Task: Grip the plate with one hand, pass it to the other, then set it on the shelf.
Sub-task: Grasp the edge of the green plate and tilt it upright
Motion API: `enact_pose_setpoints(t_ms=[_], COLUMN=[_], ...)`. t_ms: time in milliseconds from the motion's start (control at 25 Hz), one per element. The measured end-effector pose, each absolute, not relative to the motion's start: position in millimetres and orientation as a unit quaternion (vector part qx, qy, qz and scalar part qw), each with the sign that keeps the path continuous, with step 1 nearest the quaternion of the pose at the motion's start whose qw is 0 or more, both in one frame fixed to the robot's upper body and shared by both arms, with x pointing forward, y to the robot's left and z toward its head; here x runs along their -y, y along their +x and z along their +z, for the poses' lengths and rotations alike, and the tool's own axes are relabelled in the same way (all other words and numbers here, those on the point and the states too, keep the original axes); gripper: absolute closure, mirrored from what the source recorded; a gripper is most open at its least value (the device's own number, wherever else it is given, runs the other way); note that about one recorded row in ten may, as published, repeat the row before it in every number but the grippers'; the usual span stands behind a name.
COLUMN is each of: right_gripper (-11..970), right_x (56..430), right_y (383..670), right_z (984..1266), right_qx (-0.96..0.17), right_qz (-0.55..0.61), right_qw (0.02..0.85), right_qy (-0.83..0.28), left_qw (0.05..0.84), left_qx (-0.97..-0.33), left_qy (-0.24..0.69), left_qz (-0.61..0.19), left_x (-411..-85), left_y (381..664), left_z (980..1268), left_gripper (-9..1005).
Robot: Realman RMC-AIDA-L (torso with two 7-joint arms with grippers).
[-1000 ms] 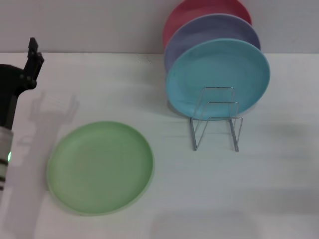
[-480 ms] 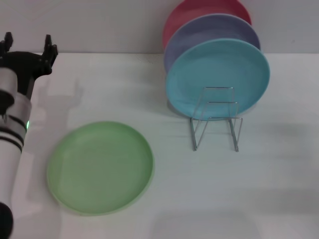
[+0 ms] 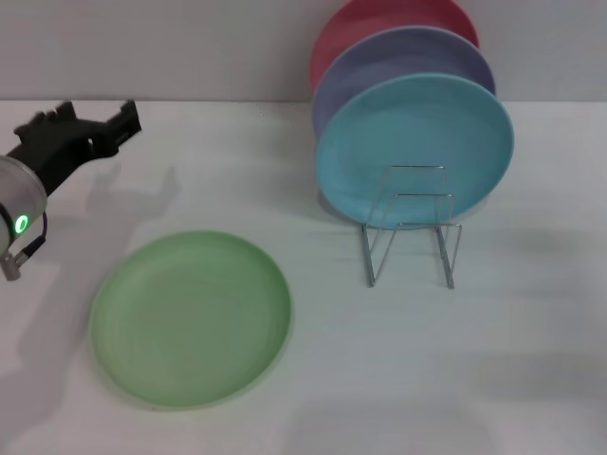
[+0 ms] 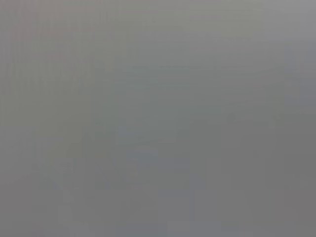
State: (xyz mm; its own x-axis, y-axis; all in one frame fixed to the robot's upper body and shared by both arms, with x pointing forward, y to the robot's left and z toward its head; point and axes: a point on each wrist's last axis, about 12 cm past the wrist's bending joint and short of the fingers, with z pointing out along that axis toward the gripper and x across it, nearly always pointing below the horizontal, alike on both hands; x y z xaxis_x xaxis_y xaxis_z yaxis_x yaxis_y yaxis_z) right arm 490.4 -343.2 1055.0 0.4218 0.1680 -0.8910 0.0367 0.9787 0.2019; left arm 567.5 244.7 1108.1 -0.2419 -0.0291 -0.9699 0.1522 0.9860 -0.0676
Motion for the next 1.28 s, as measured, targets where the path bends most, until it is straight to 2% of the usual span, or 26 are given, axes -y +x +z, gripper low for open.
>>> enact_pose_setpoints(t_ms=[40, 80, 240, 400, 560, 840, 1280], right_gripper=[417, 417, 416, 416, 416, 416, 417], right_x=[343, 342, 342, 342, 343, 341, 339], right_y=[491, 493, 496, 498, 500, 506, 507], right_z=[1055, 1056, 1058, 1059, 1060, 1063, 1064], right_qx=[-0.536, -0.536, -0.534, -0.534, -0.533, -0.531, -0.530], right_qz=[0.040, 0.041, 0.042, 0.040, 0.040, 0.023, 0.022], right_qw=[0.838, 0.838, 0.839, 0.840, 0.841, 0.844, 0.845], right_qy=[0.095, 0.094, 0.092, 0.092, 0.090, 0.073, 0.070], left_qw=[0.597, 0.546, 0.463, 0.409, 0.360, 0.260, 0.219], left_qx=[-0.795, -0.824, -0.859, -0.879, -0.903, -0.952, -0.964], left_qy=[0.040, 0.040, 0.037, 0.033, 0.039, 0.051, 0.068], left_qz=[-0.094, -0.147, -0.216, -0.243, -0.231, -0.155, -0.132], left_x=[-249, -260, -278, -290, -295, -291, -280], left_y=[568, 565, 558, 550, 542, 536, 541], left_z=[1111, 1115, 1119, 1123, 1129, 1132, 1132], left_gripper=[166, 166, 167, 166, 166, 167, 194])
